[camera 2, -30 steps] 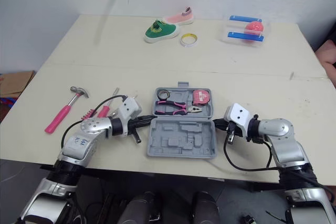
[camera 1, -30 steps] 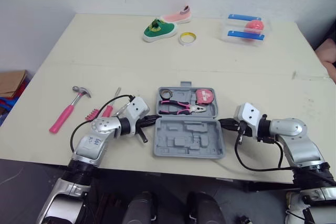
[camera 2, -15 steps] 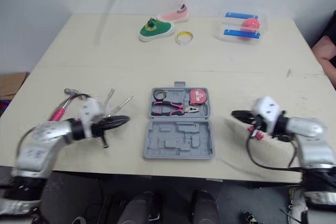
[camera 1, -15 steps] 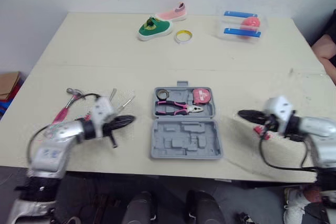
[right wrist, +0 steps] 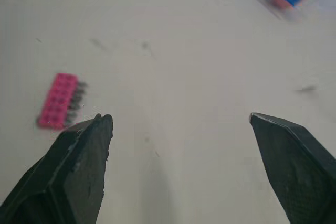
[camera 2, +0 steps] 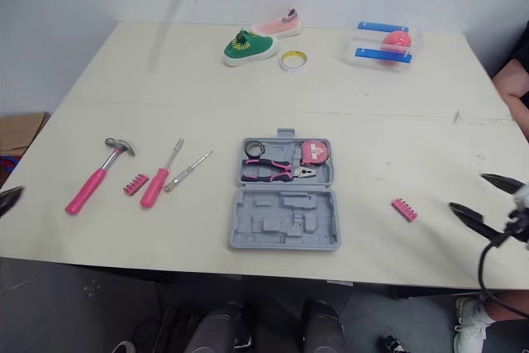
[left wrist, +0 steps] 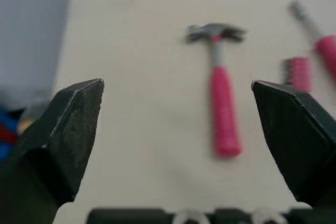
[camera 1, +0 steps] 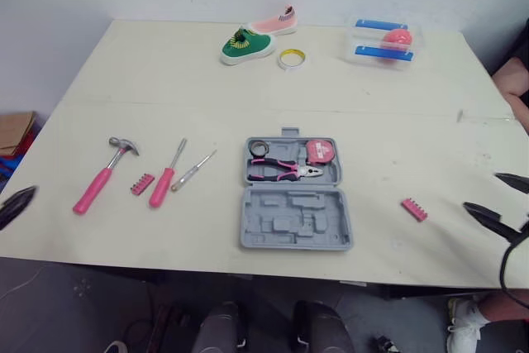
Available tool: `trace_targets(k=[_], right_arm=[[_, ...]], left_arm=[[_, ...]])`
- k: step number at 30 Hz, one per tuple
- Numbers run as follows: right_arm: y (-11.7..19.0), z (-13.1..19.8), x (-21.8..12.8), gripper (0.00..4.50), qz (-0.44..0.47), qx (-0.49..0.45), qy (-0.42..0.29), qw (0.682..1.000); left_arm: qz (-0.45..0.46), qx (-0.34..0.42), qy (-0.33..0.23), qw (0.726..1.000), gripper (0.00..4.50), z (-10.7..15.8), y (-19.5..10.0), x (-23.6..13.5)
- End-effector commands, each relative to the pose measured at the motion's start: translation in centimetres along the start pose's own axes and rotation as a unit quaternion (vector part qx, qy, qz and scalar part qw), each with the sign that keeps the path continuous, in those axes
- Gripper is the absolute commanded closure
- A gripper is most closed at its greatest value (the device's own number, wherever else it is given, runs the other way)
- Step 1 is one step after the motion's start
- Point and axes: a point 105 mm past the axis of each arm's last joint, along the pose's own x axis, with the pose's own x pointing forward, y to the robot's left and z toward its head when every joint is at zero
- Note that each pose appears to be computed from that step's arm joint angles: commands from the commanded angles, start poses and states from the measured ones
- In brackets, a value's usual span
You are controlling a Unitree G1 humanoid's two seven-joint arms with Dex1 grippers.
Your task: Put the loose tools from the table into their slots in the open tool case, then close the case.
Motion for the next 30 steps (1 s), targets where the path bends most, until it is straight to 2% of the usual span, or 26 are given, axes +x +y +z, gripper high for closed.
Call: trace_targets(k=[1, 3, 7, 10, 13, 15, 17, 19, 23, 26, 30], right_arm=[[-1.4, 0.4, -1.5, 0.00, -0.026, -0.026, -0.001, 0.999], [-1.2, 0.5, -1.3, 0.00, -0.020, -0.027, -0.006, 0.999], [0.7, 3.3, 1.3, 0.00, 0.028, -0.033, -0.095, 0.995], [2.5, 6.1, 3.1, 0.00, 0.069, -0.029, -0.164, 0.984], [4.6, 8.3, 4.8, 0.00, 0.113, -0.022, -0.203, 0.972], [5.5, 9.3, 5.4, 0.00, 0.128, -0.019, -0.219, 0.967], [8.0, 10.8, 6.5, 0.00, 0.183, -0.011, -0.245, 0.952], [9.8, 11.8, 7.1, 0.00, 0.223, -0.008, -0.259, 0.940], [10.6, 12.8, 8.1, 0.00, 0.240, -0.013, -0.269, 0.933], [10.6, 13.1, 8.5, 0.00, 0.241, -0.012, -0.272, 0.931], [11.6, 13.3, 8.8, 0.00, 0.260, -0.018, -0.273, 0.926]], left_arm=[[0.042, 0.019, 0.006, 0.999, 0.02, 0.1, 2.1, -1.0], [0.039, 0.025, 0.012, 0.999, 0.02, -0.2, 2.1, -1.0], [-0.021, 0.036, 0.012, 0.999, 0.02, 0.5, -0.3, 0.8], [-0.090, 0.021, -0.002, 0.996, 0.02, 2.0, -3.5, 2.6], [-0.174, 0.025, 0.002, 0.984, 0.02, 3.6, -7.5, 4.4], [-0.199, 0.031, 0.007, 0.980, 0.02, 4.1, -9.0, 5.0], [-0.246, 0.050, 0.044, 0.967, 0.02, 4.2, -11.7, 6.3], [-0.284, 0.055, 0.063, 0.955, 0.02, 4.5, -13.9, 7.3], [-0.338, 0.077, 0.094, 0.933, 0.02, 4.9, -18.2, 9.7], [-0.340, 0.093, 0.098, 0.931, 0.02, 5.4, -19.8, 11.1], [-0.354, 0.061, 0.113, 0.926, 0.02, 6.0, -23.1, 13.0]])
